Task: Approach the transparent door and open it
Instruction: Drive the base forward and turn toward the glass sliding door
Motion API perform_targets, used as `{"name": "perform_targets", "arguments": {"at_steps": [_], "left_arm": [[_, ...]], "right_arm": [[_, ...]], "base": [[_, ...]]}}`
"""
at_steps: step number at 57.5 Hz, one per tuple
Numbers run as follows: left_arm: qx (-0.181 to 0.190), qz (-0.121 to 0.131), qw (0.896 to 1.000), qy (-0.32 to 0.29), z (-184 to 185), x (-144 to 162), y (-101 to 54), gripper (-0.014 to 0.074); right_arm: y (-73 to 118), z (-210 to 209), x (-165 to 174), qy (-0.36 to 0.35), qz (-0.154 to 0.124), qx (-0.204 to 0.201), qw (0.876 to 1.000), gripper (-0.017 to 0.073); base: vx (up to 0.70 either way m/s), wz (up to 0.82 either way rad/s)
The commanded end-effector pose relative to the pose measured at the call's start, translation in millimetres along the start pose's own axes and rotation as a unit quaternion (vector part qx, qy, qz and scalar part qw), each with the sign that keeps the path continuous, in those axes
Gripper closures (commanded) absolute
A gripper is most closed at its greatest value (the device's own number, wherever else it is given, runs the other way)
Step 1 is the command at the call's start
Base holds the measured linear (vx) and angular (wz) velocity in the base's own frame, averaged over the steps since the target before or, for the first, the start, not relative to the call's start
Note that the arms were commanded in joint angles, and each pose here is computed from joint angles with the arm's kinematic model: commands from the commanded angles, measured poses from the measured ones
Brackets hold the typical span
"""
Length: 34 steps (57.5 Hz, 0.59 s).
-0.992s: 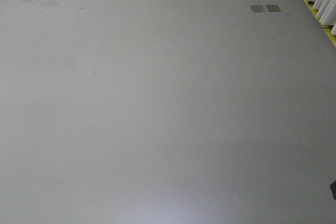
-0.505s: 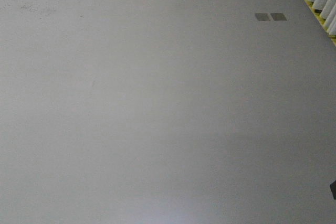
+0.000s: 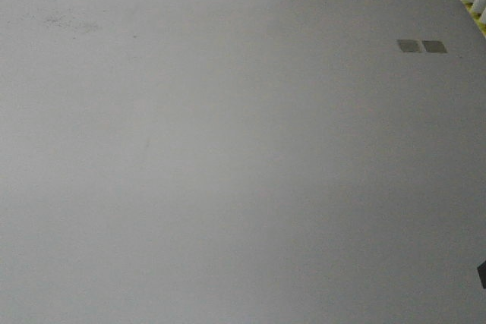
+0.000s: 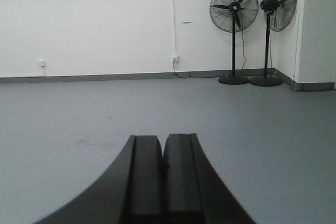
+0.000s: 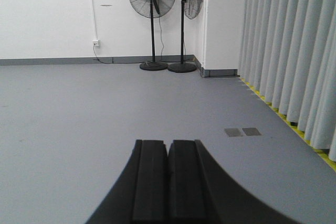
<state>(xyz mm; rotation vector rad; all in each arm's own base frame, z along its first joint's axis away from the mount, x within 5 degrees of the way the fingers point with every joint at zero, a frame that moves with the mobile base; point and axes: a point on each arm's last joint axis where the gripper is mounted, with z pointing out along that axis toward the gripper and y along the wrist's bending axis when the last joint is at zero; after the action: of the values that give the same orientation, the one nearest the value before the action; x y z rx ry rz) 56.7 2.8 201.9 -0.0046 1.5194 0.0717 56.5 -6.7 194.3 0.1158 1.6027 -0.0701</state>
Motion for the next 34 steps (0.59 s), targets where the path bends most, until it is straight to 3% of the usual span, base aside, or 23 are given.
{"name": "perform_targets", "arguments": {"at_steps": [1,34], "left_arm": [[0.001,-0.005,0.999,-0.035,-0.2,-2.4,-0.3,0.0600],[0.001,-0.005,0.999,-0.035,-0.2,-2.4,-0.3,0.0600]], "right_arm": [[0.1,-1.2,-6.4,-0.045,-0.005,0.000,0.999,0.0565],[0.1,-1.2,-6.4,-0.045,-0.005,0.000,0.999,0.0565]], "base": [[0.35,0.10],[0.37,0.12]]}}
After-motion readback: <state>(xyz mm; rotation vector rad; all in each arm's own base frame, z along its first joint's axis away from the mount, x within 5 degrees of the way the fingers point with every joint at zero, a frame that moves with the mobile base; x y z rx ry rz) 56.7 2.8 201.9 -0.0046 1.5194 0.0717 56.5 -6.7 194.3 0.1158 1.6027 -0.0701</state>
